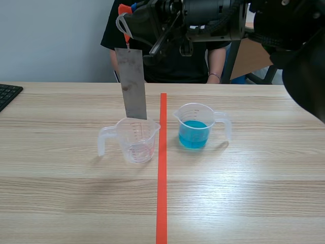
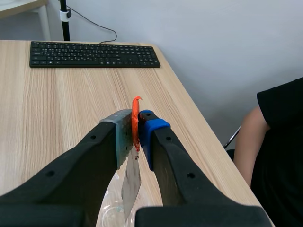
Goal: Do the redox reaction experiment.
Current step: 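Put the plate into the left beaker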
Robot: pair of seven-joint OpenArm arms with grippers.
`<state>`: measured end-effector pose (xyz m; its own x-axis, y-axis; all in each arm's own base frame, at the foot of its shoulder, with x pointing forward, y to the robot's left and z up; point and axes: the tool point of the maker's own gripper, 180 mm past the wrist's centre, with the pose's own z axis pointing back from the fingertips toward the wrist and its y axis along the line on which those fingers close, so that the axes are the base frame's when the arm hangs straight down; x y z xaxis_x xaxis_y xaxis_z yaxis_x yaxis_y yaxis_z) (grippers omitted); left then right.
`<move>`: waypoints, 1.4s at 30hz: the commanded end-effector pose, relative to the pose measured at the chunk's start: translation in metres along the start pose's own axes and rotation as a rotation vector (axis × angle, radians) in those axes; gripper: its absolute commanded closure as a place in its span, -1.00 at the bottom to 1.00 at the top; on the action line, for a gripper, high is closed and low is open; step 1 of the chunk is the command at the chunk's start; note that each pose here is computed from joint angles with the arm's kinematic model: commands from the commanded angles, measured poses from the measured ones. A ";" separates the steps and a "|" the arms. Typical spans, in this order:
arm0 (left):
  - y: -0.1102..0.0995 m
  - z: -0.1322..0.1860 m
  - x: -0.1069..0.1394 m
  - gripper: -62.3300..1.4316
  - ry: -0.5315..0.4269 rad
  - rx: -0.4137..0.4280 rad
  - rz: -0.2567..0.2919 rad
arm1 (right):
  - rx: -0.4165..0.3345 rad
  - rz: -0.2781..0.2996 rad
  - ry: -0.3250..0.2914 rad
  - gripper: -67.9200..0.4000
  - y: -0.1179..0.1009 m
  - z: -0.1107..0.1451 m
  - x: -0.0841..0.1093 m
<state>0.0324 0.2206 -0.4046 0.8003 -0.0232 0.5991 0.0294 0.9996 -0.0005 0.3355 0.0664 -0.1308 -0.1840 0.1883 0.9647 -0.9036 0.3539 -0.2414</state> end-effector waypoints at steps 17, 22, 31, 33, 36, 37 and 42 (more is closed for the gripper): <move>0.003 -0.003 0.010 0.80 -0.032 0.003 -0.010 | 0.008 -0.031 -0.046 0.94 -0.004 -0.010 0.001; 0.003 -0.003 0.010 0.80 -0.031 0.004 -0.010 | 0.018 -0.036 -0.035 0.94 0.001 -0.017 -0.009; 0.003 -0.003 0.009 0.80 -0.028 0.004 -0.010 | 0.023 -0.055 -0.016 0.94 0.002 -0.022 -0.029; 0.003 -0.003 0.009 0.80 -0.029 0.004 -0.010 | 0.024 -0.062 -0.007 0.94 0.003 -0.023 -0.036; 0.003 -0.003 0.009 0.80 -0.029 0.004 -0.010 | 0.023 -0.065 0.009 0.94 0.003 -0.025 -0.047; 0.003 -0.003 0.009 0.80 -0.029 0.004 -0.010 | 0.022 -0.068 0.012 0.94 0.003 -0.025 -0.051; 0.003 -0.003 0.009 0.69 -0.029 0.004 -0.010 | 0.012 -0.081 0.036 0.94 0.001 -0.026 -0.071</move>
<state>0.0423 0.2219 -0.4035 0.7859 -0.0306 0.6176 0.0359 0.9993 0.0038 0.3543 0.0731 -0.2183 -0.0595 0.2209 0.9735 -0.9196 0.3672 -0.1395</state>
